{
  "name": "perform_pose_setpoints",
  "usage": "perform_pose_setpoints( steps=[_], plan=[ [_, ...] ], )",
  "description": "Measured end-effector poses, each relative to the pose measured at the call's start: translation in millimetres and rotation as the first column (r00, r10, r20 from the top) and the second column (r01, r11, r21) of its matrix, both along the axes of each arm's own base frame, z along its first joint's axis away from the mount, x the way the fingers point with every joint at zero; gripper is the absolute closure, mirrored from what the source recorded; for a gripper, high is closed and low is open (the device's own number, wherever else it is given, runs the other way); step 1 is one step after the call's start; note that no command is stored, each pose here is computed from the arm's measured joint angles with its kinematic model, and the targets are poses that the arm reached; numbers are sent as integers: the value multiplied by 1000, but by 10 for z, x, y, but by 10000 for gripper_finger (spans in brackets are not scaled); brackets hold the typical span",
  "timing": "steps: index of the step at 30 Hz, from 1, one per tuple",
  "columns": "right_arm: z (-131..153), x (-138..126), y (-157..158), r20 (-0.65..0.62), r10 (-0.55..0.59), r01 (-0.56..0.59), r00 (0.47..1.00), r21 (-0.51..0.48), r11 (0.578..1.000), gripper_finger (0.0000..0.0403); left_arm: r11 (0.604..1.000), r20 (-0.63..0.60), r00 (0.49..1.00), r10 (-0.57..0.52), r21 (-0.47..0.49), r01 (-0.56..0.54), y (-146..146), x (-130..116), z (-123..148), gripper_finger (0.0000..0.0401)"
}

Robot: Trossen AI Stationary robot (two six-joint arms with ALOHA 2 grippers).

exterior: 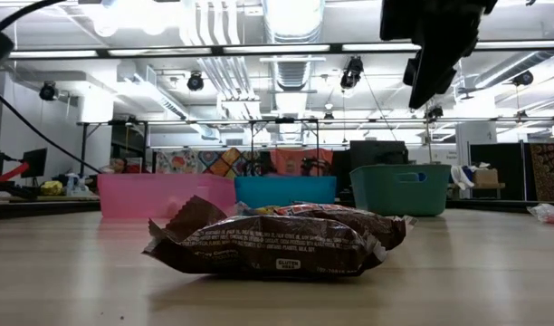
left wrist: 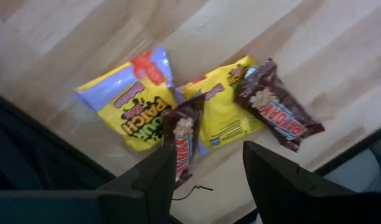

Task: Sort candy
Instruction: Put the brown candy into the green bin

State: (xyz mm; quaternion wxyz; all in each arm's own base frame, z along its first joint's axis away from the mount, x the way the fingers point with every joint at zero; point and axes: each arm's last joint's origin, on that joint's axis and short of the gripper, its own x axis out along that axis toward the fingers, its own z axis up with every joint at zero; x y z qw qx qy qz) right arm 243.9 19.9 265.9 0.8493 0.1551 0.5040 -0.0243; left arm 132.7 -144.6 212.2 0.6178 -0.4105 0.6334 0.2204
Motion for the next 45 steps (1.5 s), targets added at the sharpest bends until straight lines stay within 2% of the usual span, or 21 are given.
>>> perform_pose_setpoints(
  steps=[11, 17, 26, 34, 38, 45],
  plan=[
    [50, 14, 213, 36, -14, 12, 999, 40, 999, 268, 992, -168, 985, -48, 110, 67, -240, 39, -338, 233],
    [50, 12, 227, 34, -32, 31, 999, 48, 998, 268, 983, -200, 975, -93, 137, 122, -354, 114, -437, 233],
    [51, 13, 225, 36, -40, 39, 999, 42, 998, 268, 974, -236, 967, -96, 179, 141, -431, 168, -570, 241],
    [50, 15, 220, 39, -46, 45, 998, 28, 999, 267, 974, -230, 968, -100, 177, 142, -476, 200, -562, 295],
    [43, 13, 219, 39, -36, 36, 999, 18, 999, 268, 971, -216, 967, -137, 164, 174, -501, 221, -514, 325],
    [5, 1, 223, 34, -32, 33, 999, -20, 999, 266, 961, -177, 966, -187, 169, 217, -563, 282, -313, 339]
  ],
)
